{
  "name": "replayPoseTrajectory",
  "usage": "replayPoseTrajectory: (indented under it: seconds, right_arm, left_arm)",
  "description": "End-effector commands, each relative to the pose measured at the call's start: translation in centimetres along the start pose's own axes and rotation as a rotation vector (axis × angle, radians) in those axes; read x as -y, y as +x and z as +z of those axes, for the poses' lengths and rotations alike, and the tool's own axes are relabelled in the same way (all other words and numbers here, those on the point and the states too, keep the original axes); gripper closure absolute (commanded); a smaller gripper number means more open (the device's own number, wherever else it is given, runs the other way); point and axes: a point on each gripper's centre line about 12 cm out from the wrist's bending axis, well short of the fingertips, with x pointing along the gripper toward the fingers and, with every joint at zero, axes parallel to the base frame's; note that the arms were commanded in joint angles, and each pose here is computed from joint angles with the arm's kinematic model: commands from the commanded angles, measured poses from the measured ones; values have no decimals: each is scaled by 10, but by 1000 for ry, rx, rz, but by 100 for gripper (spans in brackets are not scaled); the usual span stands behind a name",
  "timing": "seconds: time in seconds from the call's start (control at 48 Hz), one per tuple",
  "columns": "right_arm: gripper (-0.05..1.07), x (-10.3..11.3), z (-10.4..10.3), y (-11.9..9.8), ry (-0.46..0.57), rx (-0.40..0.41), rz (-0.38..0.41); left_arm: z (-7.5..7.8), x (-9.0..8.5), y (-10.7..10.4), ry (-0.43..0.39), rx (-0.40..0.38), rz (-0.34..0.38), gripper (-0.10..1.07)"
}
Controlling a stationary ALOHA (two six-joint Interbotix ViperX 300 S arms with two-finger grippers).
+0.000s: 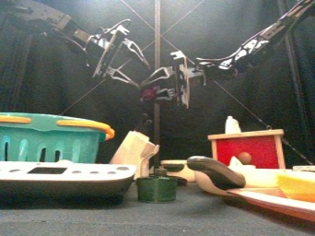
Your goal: Place eggplant in pot
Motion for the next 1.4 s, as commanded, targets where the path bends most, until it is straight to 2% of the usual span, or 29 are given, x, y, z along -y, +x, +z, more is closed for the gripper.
replayPoseTrajectory:
  seconds: [0.0,0.062,0.25,0.417,0.625,1.0,1.167,1.375]
  right_arm:
    - [42,1,15,-10,4,40,-14]
    - [42,9,16,-15,24,42,-55]
    - [42,45,26,-25,142,50,-319]
    - [42,66,35,-24,123,-5,-552]
    - [42,84,29,-16,110,-80,-734]
    - [42,100,13,-14,162,-135,-829]
    - [42,101,5,-9,172,-176,-880]
    - [42,100,-3,6,176,-211,-878]
  left_arm:
    - [6,0,-13,4,28,-14,0]
    - [-1,-2,-19,11,16,-21,0]
    - [-30,-7,-28,87,-41,-38,0]
    - [-43,-1,-30,145,-69,-66,0]
    - [-52,2,-32,225,-77,-89,0]
    - [-90,-6,-35,519,-127,-126,0]
    - [-103,-5,-36,576,-153,-147,0]
    - [-104,-4,-35,615,-147,-156,0]
